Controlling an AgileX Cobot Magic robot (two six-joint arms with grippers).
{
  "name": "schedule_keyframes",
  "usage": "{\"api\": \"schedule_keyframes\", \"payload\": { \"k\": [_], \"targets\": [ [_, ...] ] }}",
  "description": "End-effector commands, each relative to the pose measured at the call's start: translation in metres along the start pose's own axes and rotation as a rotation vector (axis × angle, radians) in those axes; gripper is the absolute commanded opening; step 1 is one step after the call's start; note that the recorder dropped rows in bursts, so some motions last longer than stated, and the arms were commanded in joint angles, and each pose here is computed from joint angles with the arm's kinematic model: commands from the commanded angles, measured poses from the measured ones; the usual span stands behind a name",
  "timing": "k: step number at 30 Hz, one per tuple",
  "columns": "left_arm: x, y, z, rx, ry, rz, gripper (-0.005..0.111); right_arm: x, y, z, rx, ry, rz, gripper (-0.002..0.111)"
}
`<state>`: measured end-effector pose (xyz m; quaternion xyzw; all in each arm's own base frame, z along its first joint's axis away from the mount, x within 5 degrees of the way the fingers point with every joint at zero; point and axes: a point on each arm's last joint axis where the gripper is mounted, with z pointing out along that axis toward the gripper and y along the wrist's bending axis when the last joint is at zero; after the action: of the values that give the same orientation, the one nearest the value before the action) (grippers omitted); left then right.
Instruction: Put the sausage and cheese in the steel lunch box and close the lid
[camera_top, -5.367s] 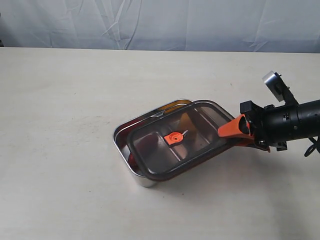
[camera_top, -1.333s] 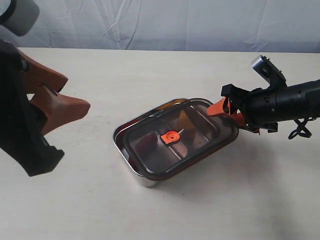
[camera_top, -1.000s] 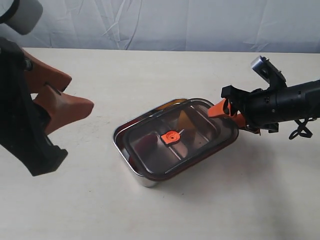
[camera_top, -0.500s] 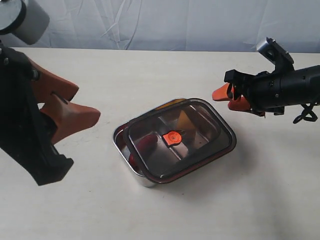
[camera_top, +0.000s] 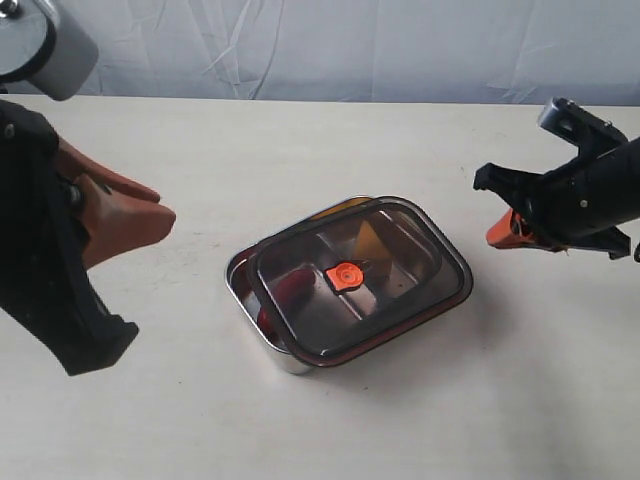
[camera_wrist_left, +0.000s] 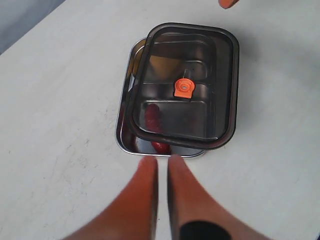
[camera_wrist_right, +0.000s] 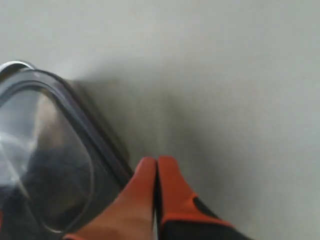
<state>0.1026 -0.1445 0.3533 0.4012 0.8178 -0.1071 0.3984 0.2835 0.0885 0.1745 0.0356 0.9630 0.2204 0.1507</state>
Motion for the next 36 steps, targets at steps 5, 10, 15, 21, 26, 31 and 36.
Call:
{"api": "schedule_keyframes", "payload": {
  "k": [5,10,15,21,26,31,36],
  "targets": [
    [-0.001,0.001,0.001,-0.014,-0.015,0.018,0.0,0.01,-0.007,-0.004,0.1,0.116,0.005,-0.001],
    [-0.001,0.001,0.001,-0.016,-0.015,0.021,0.0,0.016,-0.008,-0.002,0.103,0.138,0.013,-0.001],
    [-0.002,0.001,0.001,-0.016,-0.02,0.022,0.0,0.023,0.005,0.007,0.102,0.108,-0.02,-0.001],
    [-0.001,0.001,0.001,-0.014,-0.013,0.018,0.0,0.023,0.008,0.012,0.125,0.079,-0.01,-0.001],
    [-0.001,0.001,0.001,-0.015,-0.01,0.018,0.0,0.025,0.003,0.022,0.156,0.112,0.019,-0.001],
    [-0.001,0.001,0.001,-0.015,-0.01,0.018,0.0,0.029,0.006,0.033,0.156,0.127,0.017,-0.001],
    [-0.001,0.001,0.001,-0.017,-0.013,0.024,0.0,0.029,0.009,0.036,0.143,0.115,0.034,-0.001]
  ]
}}
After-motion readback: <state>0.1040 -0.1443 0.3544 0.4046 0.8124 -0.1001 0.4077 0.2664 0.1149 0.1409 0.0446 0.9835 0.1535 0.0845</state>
